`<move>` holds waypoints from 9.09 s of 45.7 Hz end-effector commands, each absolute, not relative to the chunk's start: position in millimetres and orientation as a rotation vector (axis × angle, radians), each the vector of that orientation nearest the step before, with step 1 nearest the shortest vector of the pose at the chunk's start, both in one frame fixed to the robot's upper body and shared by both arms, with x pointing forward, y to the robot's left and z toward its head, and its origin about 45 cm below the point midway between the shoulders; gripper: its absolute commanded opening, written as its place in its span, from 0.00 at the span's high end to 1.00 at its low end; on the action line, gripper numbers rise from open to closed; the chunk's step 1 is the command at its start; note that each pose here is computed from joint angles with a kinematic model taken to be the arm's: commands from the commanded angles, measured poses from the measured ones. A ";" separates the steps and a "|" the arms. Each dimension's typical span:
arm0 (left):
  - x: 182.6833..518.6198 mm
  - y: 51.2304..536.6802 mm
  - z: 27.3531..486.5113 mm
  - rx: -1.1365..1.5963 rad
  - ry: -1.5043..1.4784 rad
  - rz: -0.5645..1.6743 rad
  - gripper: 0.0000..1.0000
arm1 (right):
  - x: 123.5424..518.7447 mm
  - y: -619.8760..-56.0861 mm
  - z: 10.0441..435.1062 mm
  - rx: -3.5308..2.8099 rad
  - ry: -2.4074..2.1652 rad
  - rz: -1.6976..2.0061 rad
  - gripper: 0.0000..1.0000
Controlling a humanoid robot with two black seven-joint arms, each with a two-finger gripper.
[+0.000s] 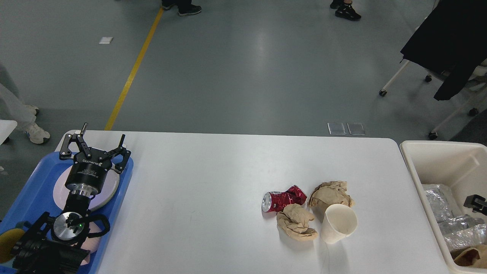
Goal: Tidy desktop
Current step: 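Raise the right gripper out of the bin toward the white paper cup, then lower the right gripper and grasp the white paper cup, then carry the paper cup into the white bin and release it, then raise the right gripper out of the bin toward the crumpled brown paper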
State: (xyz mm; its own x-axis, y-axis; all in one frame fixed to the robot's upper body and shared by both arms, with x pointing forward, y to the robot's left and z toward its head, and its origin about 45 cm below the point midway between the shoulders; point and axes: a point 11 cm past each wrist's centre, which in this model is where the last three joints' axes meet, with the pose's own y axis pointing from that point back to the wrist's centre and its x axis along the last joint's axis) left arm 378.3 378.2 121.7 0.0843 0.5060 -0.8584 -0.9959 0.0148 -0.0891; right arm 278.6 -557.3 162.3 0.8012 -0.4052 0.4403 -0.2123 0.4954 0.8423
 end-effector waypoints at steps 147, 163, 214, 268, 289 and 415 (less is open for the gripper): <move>378.3 378.0 121.6 -0.857 0.746 1.355 0.03 | 293.1 -272.7 119.8 1.482 -0.016 0.077 1.00; 378.3 378.3 121.7 -0.859 0.746 1.356 0.03 | 292.4 -273.4 125.9 1.497 -0.026 0.012 1.00; 377.8 378.4 121.2 -0.858 0.747 1.357 0.03 | 296.0 -434.1 314.5 1.408 -0.492 -0.360 1.00; 378.3 378.4 121.8 -0.860 0.745 1.357 0.03 | 212.8 -583.5 28.4 0.930 -0.833 -0.083 1.00; 378.3 378.4 121.8 -0.860 0.745 1.357 0.03 | 210.8 -571.7 17.6 0.935 -0.843 -0.071 0.73; 378.3 378.3 121.7 -0.859 0.746 1.356 0.03 | 363.6 -272.2 247.9 1.478 -0.098 0.162 0.00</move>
